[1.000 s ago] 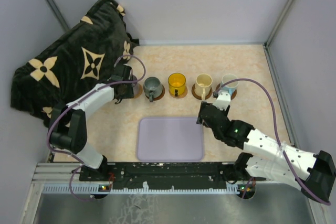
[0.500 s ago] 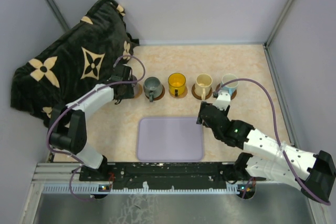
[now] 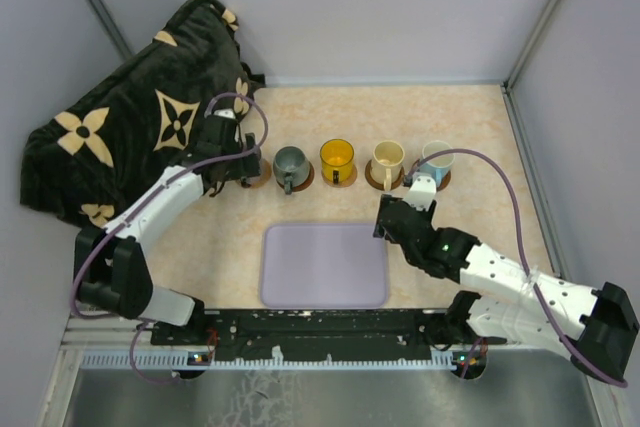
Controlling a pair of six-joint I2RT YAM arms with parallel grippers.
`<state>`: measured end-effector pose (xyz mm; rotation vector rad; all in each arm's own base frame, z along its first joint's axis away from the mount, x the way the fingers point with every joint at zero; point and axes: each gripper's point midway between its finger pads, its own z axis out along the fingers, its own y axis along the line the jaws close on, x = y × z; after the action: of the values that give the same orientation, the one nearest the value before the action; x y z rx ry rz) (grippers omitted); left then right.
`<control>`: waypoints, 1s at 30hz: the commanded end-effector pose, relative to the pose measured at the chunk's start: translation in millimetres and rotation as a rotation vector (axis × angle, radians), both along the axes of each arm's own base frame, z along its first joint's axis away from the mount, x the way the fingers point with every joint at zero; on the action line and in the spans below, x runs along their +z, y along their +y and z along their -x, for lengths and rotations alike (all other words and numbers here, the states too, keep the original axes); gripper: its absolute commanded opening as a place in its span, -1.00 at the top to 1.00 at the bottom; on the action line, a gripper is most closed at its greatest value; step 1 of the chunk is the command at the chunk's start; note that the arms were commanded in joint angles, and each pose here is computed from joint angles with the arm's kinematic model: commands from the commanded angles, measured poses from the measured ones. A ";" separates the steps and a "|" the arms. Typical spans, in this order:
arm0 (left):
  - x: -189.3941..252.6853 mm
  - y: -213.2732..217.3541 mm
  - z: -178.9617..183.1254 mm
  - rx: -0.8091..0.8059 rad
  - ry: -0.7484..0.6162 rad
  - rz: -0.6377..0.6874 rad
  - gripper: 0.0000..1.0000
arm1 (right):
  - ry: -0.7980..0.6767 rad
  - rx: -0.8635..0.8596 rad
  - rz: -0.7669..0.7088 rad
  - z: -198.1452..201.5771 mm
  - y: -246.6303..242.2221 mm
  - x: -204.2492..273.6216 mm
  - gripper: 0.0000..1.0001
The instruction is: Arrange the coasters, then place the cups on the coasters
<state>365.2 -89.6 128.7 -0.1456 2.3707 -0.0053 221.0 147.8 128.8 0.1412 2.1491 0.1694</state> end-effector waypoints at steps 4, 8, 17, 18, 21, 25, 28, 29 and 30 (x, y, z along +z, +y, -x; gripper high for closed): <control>48.8 6.5 1.9 0.001 -0.106 0.008 -0.99 | -0.112 -0.056 -0.015 -15.2 -4.8 42.5 -0.41; 61.7 9.6 7.9 -0.006 -0.145 0.009 -0.99 | -0.148 -0.099 0.019 -18.5 -19.2 54.1 -0.43; 75.2 11.0 19.9 -0.019 -0.184 0.028 -0.99 | -0.164 -0.231 0.045 -18.7 -66.7 64.7 -0.48; 76.8 11.2 21.1 -0.020 -0.191 0.031 -0.99 | -0.173 -0.248 0.050 -17.7 -72.4 67.5 -0.50; 82.0 13.0 24.7 -0.018 -0.213 0.035 -0.99 | -0.196 -0.295 0.071 -14.4 -88.0 75.2 -0.54; 87.2 13.2 28.1 -0.019 -0.249 0.052 -0.99 | -0.213 -0.334 0.096 -11.3 -100.9 80.4 -0.57; 82.7 9.1 28.2 -0.030 -0.249 0.072 -0.99 | -0.213 -0.353 0.107 -10.6 -105.8 80.5 -0.58; 80.3 7.8 28.1 -0.033 -0.243 0.077 -0.99 | -0.211 -0.355 0.111 -10.5 -106.5 80.1 -0.59; 78.5 6.8 27.7 -0.034 -0.237 0.080 -0.99 | -0.211 -0.359 0.111 -10.4 -107.1 80.1 -0.59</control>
<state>334.1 -78.0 207.6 -0.1427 2.1519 -0.0885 229.3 53.6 187.6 0.3635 1.9472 -0.1003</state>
